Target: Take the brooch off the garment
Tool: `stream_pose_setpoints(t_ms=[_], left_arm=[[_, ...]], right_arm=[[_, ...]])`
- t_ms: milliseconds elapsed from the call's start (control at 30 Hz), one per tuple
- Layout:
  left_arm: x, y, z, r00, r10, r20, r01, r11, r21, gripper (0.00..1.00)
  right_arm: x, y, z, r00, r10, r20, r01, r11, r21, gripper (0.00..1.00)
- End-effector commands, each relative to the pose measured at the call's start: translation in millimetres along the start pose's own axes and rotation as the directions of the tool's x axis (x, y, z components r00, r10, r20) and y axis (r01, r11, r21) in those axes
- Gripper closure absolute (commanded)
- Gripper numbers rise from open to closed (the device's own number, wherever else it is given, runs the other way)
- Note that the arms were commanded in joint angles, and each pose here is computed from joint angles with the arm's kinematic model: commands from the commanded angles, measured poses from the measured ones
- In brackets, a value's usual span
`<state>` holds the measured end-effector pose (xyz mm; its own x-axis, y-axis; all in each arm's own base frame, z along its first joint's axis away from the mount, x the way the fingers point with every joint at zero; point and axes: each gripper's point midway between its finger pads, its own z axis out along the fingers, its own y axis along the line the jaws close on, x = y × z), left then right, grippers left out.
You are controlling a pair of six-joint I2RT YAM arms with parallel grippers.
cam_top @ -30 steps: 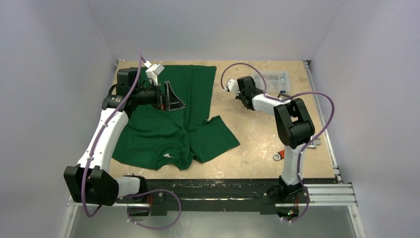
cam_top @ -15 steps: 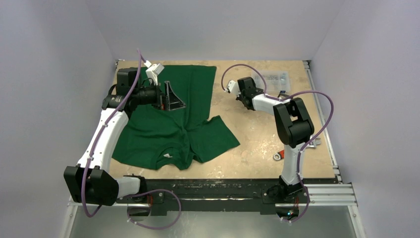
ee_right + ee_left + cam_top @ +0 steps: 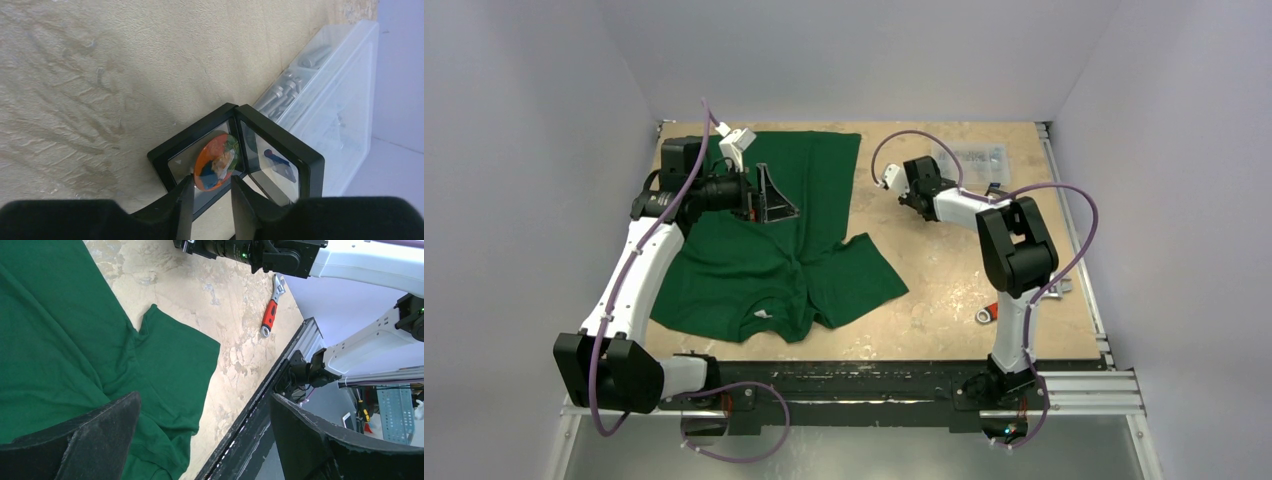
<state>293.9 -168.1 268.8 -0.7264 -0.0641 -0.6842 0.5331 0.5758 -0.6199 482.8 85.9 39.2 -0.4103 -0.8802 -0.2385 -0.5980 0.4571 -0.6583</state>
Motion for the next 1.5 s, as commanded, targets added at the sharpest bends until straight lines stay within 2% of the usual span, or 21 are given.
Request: stream_pose_setpoints(t_ms=[0, 133, 233, 333, 600, 700, 800, 900, 1000, 1133, 1267, 1467], left_arm=[[-13, -8, -3, 0.999, 0.04, 0.035, -0.041, 0.999, 0.025, 0.0], [-12, -8, -3, 0.999, 0.034, 0.031, -0.035, 0.999, 0.02, 0.0], [-10, -5, -4, 0.999, 0.034, 0.021, -0.035, 0.999, 0.003, 0.0], [-8, 0, -5, 0.999, 0.043, 0.007, -0.043, 0.999, -0.019, 0.0], [-7, 19, -20, 0.994, 0.102, -0.045, -0.106, 0.988, -0.109, 0.0], [3, 45, -36, 0.983, 0.131, -0.129, -0.156, 0.966, -0.205, 0.0], [17, 89, -61, 0.945, 0.178, -0.275, -0.269, 0.902, -0.338, 0.0], [19, 134, -93, 0.931, 0.17, -0.323, -0.314, 0.823, -0.473, 0.0], [24, 169, -118, 0.892, 0.165, -0.42, -0.394, 0.737, -0.549, 0.0], [30, 205, -138, 0.829, 0.178, -0.531, -0.516, 0.612, -0.6, 0.0], [40, 237, -151, 0.793, 0.128, -0.596, -0.557, 0.548, -0.624, 0.0], [47, 283, -162, 0.726, 0.102, -0.68, -0.641, 0.457, -0.617, 0.0]], right_arm=[[-18, -22, -19, 0.996, 0.067, 0.057, -0.068, 0.998, 0.007, 0.61], [-20, -26, -32, 0.995, 0.086, 0.058, -0.086, 0.996, -0.009, 0.51], [-31, -33, -45, 0.99, 0.109, 0.094, -0.106, 0.994, -0.037, 0.42], [-40, -39, -57, 0.984, 0.128, 0.125, -0.122, 0.991, -0.054, 0.37], [-60, -38, -80, 0.967, 0.17, 0.189, -0.148, 0.981, -0.127, 0.36], [-77, -21, -99, 0.956, 0.186, 0.228, -0.141, 0.969, -0.201, 0.36], [-95, 6, -121, 0.944, 0.189, 0.272, -0.111, 0.953, -0.281, 0.35], [-109, 42, -142, 0.936, 0.187, 0.299, -0.071, 0.93, -0.361, 0.36], [-125, 84, -165, 0.923, 0.194, 0.332, -0.019, 0.886, -0.464, 0.37], [-136, 124, -174, 0.923, 0.2, 0.33, 0.014, 0.837, -0.547, 0.42], [-145, 150, -167, 0.929, 0.228, 0.29, 0.005, 0.778, -0.628, 0.48], [-135, 179, -147, 0.953, 0.207, 0.222, -0.002, 0.737, -0.676, 0.49]])
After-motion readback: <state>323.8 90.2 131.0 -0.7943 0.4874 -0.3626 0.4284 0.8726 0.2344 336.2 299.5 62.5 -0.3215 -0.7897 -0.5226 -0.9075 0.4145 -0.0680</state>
